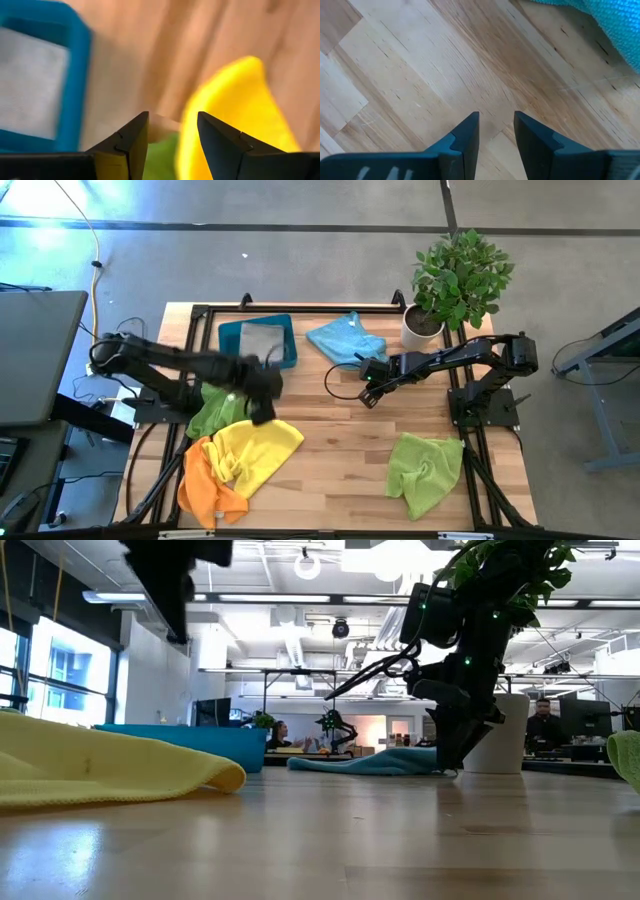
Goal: Fold microfiber towels
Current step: Fold the yellow microfiber cloth
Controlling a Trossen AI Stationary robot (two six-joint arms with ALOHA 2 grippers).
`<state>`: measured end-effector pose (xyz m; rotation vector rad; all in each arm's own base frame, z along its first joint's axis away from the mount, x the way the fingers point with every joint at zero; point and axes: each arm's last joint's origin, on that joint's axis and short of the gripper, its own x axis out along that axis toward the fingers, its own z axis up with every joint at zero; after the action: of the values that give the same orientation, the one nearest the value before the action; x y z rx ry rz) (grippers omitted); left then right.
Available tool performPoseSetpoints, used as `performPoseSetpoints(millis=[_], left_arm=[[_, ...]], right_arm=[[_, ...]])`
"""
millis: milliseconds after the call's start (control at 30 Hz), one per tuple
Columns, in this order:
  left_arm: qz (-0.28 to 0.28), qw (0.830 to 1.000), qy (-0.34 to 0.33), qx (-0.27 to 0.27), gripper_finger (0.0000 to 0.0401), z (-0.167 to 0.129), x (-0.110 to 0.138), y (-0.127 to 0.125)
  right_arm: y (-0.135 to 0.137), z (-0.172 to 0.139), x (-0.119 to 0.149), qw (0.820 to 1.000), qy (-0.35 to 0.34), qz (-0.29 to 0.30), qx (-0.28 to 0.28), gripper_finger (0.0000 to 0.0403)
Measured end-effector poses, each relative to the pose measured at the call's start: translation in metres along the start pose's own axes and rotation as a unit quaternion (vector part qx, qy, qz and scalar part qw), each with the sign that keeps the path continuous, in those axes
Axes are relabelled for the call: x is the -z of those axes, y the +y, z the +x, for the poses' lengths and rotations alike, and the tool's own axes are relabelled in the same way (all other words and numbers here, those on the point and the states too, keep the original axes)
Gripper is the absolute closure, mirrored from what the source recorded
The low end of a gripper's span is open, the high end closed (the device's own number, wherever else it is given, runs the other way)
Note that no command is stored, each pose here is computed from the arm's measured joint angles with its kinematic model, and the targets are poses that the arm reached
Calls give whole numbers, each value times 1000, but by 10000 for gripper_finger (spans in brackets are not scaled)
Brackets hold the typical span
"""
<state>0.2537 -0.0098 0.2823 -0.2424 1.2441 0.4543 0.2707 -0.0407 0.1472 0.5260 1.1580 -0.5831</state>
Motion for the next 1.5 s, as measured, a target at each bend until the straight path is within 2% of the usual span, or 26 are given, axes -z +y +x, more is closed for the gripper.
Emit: performPoseSetpoints(millis=[133, 300, 400, 667, 867, 1067, 1167, 1333, 1500], left_arm=[[-31, 999, -9, 17, 245, 2, 15, -34], [-60, 998, 9, 23, 245, 20, 37, -71], [-48, 998, 37, 35, 245, 36, 49, -93], [1, 997, 78, 10, 245, 73, 80, -138], [18, 995, 100, -9, 245, 101, 90, -154], [4, 995, 97, -2, 245, 120, 82, -159], [1, 998, 66, 22, 245, 123, 71, -162], [-7, 996, -49, 69, 245, 129, 42, -168], [-26, 976, -170, 132, 245, 130, 2, -170]], right_arm=[[0, 0, 0, 1000, -2, 0, -1, 288], [2, 0, -2, 1000, -11, 1, -7, 288], [2, 0, -3, 1000, -15, 2, -10, 288], [4, 0, -6, 999, -28, 4, -19, 288], [6, 0, -8, 999, -41, 6, -30, 288], [7, -1, -10, 998, -50, 7, -39, 288], [8, -1, -12, 997, -59, 8, -46, 288], [9, -1, -13, 997, -64, 9, -50, 288], [9, -1, -13, 996, -66, 9, -51, 288]])
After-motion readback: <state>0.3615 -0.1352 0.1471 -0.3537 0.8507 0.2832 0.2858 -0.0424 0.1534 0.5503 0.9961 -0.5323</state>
